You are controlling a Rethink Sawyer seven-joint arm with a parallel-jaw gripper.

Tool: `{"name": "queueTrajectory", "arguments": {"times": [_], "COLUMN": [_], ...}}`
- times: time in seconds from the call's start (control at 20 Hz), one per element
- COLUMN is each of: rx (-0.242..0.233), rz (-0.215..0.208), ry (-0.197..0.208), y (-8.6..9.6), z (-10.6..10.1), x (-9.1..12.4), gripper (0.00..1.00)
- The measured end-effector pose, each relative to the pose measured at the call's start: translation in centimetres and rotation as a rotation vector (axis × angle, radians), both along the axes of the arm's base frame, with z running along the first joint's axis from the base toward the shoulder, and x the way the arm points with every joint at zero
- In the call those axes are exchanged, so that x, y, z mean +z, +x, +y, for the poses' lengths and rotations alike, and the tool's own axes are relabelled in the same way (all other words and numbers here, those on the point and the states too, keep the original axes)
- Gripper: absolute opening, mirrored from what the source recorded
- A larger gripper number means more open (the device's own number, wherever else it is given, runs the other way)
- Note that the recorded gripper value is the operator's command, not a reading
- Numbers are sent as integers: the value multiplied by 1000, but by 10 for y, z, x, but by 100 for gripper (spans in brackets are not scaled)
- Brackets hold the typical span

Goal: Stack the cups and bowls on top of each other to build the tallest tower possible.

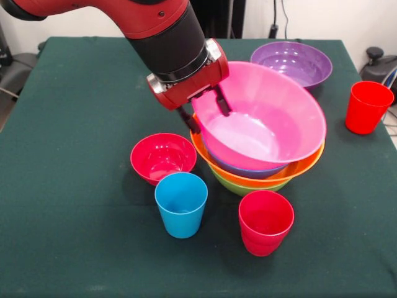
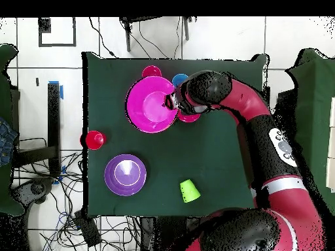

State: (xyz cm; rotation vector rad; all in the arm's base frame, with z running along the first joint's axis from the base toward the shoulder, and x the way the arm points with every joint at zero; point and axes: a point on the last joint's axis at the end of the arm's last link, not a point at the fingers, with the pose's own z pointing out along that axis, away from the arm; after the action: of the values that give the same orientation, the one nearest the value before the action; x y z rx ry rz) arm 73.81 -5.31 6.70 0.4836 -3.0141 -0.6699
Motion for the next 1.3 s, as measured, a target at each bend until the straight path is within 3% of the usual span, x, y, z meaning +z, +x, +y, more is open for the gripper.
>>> {"name": "queueTrajectory", "arguments": {"times": [0.85,1.3], "rx": [-6,-24], "rz": [-9,-4], "ry": [-3,2], "y": [4,2], "z": [-4,-16], "x": [2,-2], "gripper": [100,100]}}
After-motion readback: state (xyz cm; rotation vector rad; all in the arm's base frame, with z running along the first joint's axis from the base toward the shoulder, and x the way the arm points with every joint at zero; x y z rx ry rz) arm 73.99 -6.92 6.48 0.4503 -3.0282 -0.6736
